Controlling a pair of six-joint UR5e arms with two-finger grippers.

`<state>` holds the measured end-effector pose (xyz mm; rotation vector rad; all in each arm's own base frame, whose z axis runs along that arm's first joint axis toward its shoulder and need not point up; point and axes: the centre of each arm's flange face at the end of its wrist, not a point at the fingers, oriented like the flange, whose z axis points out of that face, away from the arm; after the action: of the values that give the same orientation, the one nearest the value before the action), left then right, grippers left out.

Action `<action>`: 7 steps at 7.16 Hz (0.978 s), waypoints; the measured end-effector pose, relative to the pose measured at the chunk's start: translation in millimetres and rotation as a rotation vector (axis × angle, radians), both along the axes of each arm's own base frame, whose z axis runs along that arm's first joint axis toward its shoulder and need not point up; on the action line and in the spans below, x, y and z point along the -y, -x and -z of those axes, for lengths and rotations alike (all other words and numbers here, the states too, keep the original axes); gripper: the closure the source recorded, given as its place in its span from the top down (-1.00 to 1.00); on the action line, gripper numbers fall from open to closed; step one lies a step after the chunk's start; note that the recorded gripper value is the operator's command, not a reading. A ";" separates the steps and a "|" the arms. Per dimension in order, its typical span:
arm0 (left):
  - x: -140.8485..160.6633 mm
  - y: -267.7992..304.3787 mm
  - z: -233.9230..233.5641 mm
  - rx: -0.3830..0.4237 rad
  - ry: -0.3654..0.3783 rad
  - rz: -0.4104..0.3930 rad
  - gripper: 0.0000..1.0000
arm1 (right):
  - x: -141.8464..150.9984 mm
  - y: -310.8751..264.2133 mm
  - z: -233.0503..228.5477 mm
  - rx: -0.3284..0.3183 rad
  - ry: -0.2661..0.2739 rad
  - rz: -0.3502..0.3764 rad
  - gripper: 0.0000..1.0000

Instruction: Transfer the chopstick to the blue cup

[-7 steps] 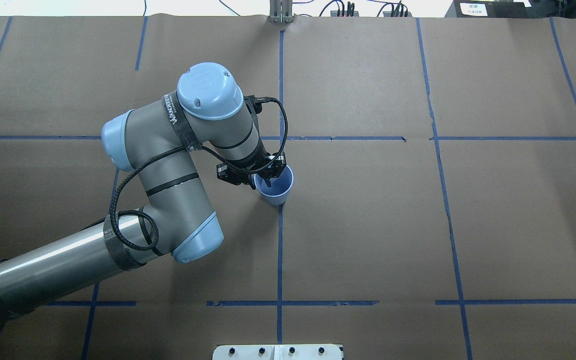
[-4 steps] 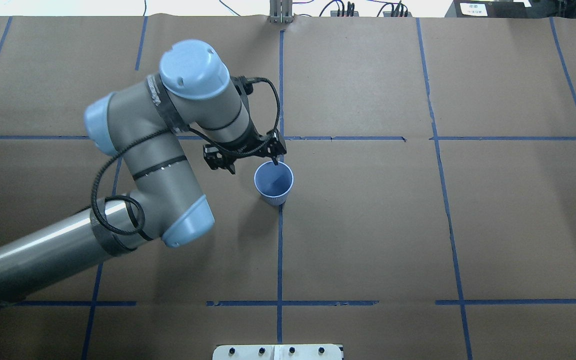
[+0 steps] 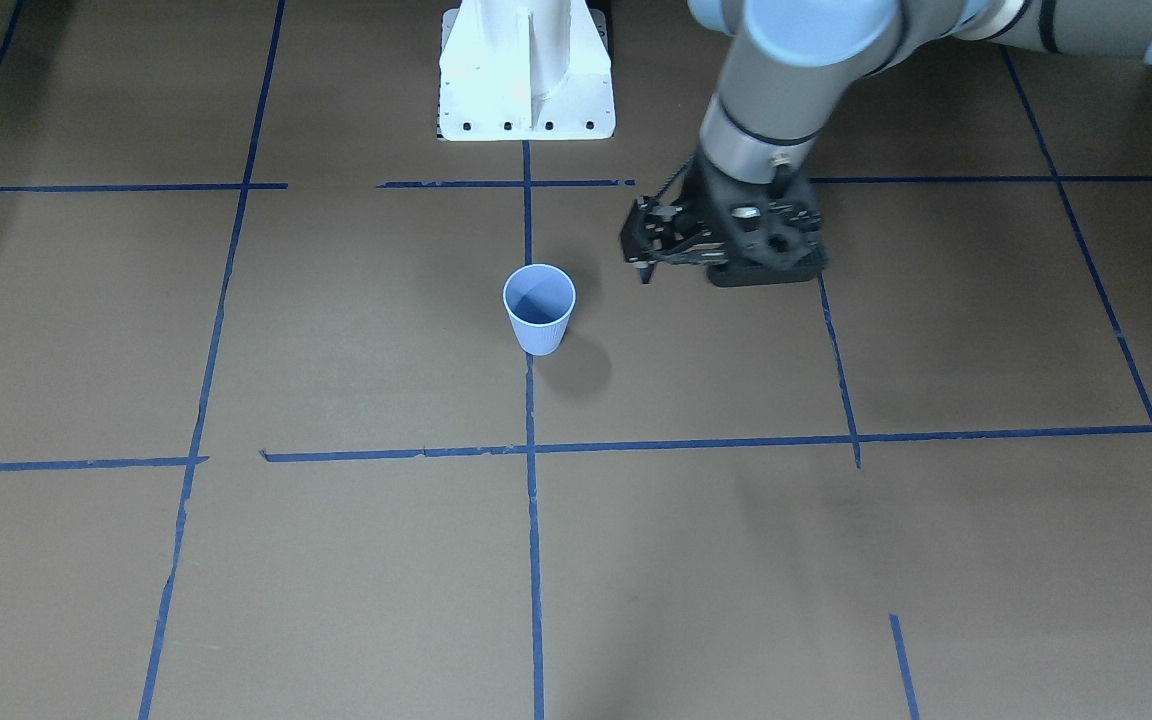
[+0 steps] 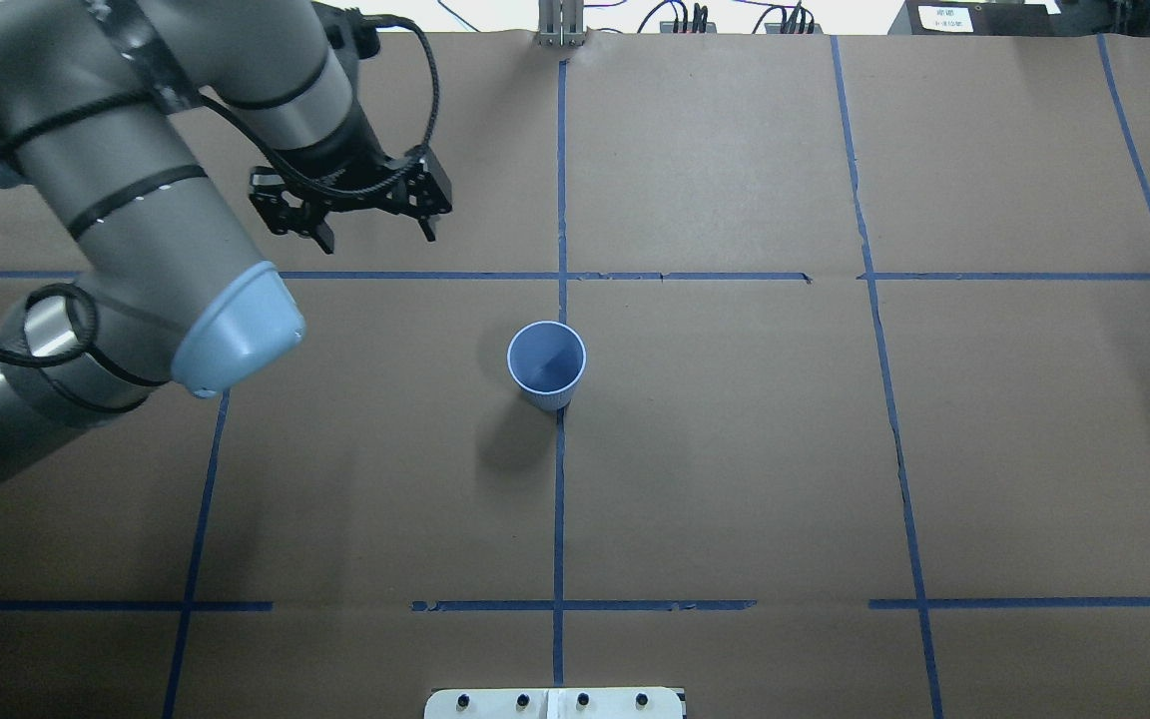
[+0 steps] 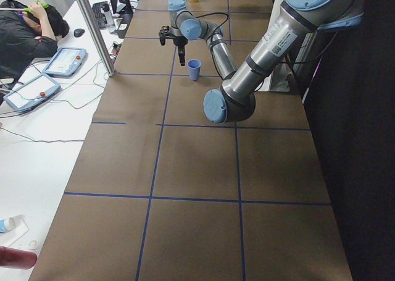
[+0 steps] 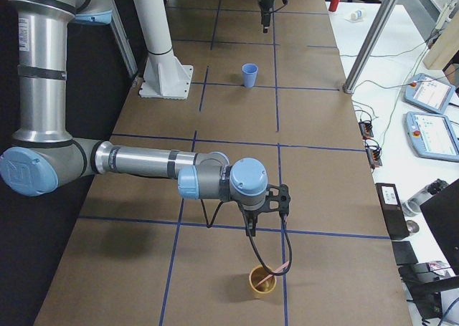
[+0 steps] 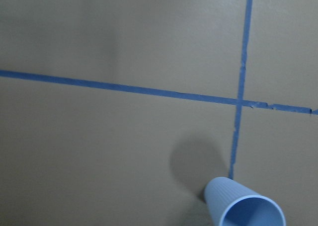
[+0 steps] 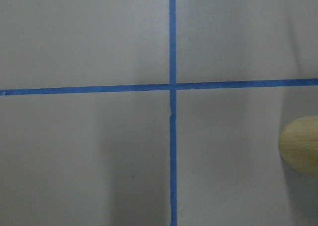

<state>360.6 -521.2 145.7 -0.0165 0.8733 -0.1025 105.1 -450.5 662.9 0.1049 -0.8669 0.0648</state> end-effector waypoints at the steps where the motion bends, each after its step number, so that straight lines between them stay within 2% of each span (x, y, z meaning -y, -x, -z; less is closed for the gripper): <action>1: 2.0 9.7 -3.6 0.006 -0.007 0.001 1.00 | 5.0 -18.3 -14.0 -0.011 -0.025 -0.010 1.00; 4: 3.5 15.2 -5.8 0.010 -0.010 0.002 1.00 | 27.3 -41.8 -66.1 -0.068 -0.125 -0.035 1.00; 7: 2.2 15.8 -4.5 0.007 -0.011 0.003 1.00 | 36.5 -44.5 -92.7 -0.072 -0.117 -0.036 1.00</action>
<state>344.8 -523.4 150.2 -0.0042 0.8665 -0.1001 149.5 -487.0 755.6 0.2315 -0.7963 0.0433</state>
